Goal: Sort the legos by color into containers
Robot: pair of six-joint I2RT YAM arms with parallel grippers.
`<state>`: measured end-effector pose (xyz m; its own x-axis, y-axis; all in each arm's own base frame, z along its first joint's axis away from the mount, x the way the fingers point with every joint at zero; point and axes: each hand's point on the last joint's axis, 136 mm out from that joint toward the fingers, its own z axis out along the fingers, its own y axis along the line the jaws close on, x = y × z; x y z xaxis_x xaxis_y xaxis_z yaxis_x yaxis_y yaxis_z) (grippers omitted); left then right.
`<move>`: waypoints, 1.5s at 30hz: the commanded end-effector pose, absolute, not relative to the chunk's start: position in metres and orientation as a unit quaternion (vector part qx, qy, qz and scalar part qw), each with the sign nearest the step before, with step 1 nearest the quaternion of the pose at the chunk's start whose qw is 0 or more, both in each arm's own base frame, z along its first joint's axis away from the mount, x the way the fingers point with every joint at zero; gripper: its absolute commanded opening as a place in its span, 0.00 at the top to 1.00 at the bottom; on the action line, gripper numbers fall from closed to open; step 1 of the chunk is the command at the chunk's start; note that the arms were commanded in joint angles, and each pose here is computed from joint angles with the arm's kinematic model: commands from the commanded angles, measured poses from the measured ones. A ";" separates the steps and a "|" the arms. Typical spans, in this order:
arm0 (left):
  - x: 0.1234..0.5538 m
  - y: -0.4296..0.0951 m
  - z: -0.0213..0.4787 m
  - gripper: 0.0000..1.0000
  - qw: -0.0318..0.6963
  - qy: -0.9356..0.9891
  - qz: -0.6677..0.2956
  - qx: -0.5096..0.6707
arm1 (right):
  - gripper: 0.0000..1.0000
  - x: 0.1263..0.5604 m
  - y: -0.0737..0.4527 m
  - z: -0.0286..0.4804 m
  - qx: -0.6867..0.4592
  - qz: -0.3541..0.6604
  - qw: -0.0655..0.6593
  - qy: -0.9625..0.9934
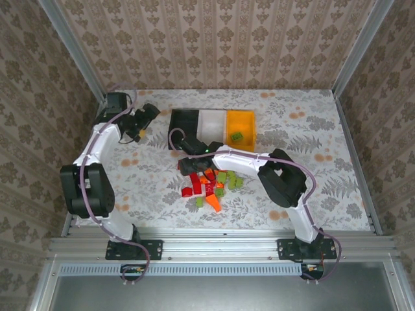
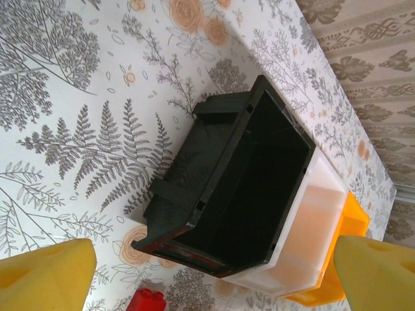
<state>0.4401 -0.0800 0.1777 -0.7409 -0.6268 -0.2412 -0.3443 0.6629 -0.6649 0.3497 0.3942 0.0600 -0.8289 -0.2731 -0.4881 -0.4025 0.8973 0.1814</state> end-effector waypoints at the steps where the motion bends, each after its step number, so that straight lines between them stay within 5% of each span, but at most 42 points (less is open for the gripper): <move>1: 0.440 -0.086 0.169 0.04 0.211 0.878 -0.324 -0.282 | 0.36 0.352 0.408 0.060 -0.168 0.160 0.223 0.947; 28: 0.441 -0.087 0.164 0.04 0.201 0.876 -0.332 -0.287 | 0.63 0.366 0.418 0.036 -0.158 0.151 0.227 0.949; 45: 0.442 -0.088 0.162 0.04 0.197 0.874 -0.337 -0.290 | 0.73 0.374 0.424 0.067 -0.152 0.171 0.263 0.937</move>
<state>0.4418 -0.0884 0.1700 -0.7547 -0.6332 -0.1717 -0.3607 0.6190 -0.6977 0.3662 0.4152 0.0355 -0.8468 -0.2232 -0.4828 -0.3618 0.9071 0.2152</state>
